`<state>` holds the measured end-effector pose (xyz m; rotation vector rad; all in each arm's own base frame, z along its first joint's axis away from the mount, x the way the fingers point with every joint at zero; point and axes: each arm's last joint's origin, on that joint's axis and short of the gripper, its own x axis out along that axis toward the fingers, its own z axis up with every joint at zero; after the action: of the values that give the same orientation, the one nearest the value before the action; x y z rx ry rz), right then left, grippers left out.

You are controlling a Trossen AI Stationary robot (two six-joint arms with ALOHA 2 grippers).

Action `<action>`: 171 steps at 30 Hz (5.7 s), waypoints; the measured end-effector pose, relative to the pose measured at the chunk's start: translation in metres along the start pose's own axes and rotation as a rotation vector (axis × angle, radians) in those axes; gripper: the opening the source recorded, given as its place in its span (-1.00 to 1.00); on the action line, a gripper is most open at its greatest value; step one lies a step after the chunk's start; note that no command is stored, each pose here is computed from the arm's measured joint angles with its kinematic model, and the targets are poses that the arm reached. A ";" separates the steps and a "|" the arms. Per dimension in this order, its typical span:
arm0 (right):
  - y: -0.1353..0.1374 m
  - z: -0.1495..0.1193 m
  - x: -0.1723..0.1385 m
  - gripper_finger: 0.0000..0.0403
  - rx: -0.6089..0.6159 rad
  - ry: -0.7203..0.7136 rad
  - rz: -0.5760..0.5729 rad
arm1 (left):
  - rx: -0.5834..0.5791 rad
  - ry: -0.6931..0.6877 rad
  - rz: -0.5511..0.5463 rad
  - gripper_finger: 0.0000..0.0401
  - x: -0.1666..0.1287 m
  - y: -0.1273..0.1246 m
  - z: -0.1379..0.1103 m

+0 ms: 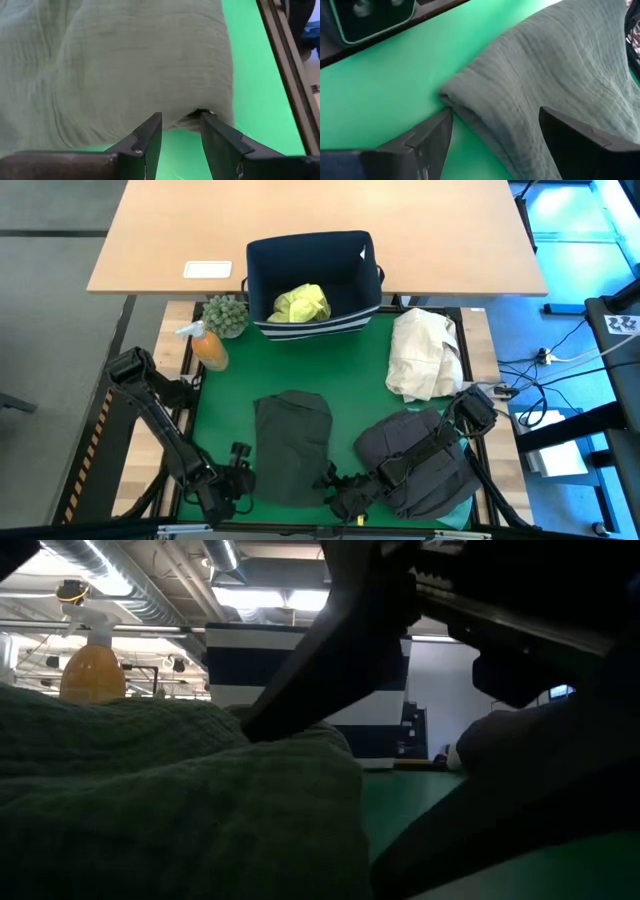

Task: Fold laundry
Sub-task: Fold the green polo shirt

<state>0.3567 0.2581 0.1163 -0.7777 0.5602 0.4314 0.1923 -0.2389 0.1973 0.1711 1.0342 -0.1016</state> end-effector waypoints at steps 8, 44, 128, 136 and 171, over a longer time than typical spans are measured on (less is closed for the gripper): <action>0.007 -0.005 0.011 0.35 -0.028 0.013 -0.048 | 0.039 -0.005 0.024 -0.36 0.002 0.004 0.002; -0.049 -0.011 0.002 -0.99 0.460 0.003 -0.160 | 0.043 -0.203 0.038 -0.36 -0.014 -0.022 0.052; -0.081 0.005 -0.077 -0.07 0.440 0.103 0.038 | -0.060 0.032 0.293 -0.94 0.084 -0.034 0.014; -0.056 0.030 -0.064 0.46 0.419 -0.090 -0.011 | -0.114 0.007 0.287 -0.94 0.083 -0.028 0.033; -0.008 0.000 -0.034 -0.76 0.374 0.202 -0.204 | -0.245 -0.123 0.193 -0.94 0.059 -0.036 0.082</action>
<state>0.3347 0.2476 0.1417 -0.5133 0.7171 0.0543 0.2856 -0.2903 0.1843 0.0404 0.8943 0.1875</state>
